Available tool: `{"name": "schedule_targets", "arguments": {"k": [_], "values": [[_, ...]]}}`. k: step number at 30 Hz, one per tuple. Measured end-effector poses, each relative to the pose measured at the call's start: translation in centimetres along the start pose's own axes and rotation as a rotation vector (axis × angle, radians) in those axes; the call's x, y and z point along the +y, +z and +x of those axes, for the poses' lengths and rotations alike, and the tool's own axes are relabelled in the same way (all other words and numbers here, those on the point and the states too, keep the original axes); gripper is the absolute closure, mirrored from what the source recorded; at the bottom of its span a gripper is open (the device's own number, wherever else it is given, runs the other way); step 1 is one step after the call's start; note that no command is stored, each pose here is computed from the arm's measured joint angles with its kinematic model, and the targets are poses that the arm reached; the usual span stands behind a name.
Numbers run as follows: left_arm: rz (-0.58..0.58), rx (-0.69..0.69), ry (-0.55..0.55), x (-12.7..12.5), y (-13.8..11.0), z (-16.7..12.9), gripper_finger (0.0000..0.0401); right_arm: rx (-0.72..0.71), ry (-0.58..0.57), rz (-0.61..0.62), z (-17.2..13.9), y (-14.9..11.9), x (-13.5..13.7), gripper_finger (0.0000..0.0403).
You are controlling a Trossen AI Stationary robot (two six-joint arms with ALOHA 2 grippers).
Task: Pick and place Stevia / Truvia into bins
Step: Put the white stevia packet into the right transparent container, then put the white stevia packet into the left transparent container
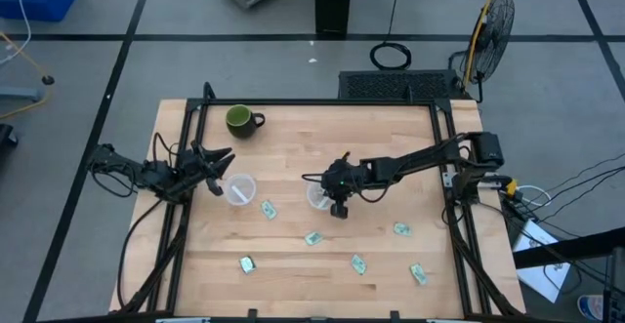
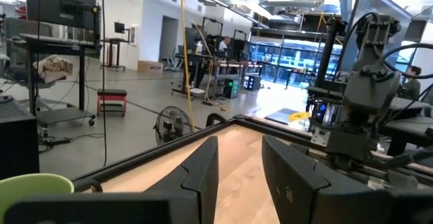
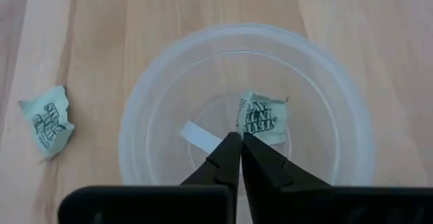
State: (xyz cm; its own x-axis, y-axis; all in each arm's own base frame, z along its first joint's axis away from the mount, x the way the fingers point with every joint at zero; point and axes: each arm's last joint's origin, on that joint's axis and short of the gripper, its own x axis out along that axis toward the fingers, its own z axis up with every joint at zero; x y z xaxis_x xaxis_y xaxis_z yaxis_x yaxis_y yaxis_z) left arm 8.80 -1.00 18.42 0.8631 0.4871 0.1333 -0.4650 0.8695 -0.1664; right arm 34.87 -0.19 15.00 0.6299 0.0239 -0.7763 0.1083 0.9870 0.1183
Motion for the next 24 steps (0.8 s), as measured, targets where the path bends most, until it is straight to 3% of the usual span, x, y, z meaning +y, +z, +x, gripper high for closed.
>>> {"name": "schedule_targets", "arguments": {"k": [7,13,18,24], "values": [[-0.002,0.000,0.000,0.0,0.0,0.0,0.0283,-0.001,-0.007,0.025,0.0,0.1,-0.4,0.0348],[-0.025,0.000,0.000,0.0,0.0,0.0,0.0283,-0.015,-0.004,-0.028,-0.6,0.3,-0.3,0.0321],[-0.060,0.001,-0.017,0.0,0.0,0.0,0.0283,-0.071,0.012,-0.039,-2.8,1.2,0.4,0.0317],[-0.111,0.008,-0.143,-0.4,0.0,0.0,0.0283,-0.186,0.043,-0.060,-7.0,2.6,1.4,0.0323]]}}
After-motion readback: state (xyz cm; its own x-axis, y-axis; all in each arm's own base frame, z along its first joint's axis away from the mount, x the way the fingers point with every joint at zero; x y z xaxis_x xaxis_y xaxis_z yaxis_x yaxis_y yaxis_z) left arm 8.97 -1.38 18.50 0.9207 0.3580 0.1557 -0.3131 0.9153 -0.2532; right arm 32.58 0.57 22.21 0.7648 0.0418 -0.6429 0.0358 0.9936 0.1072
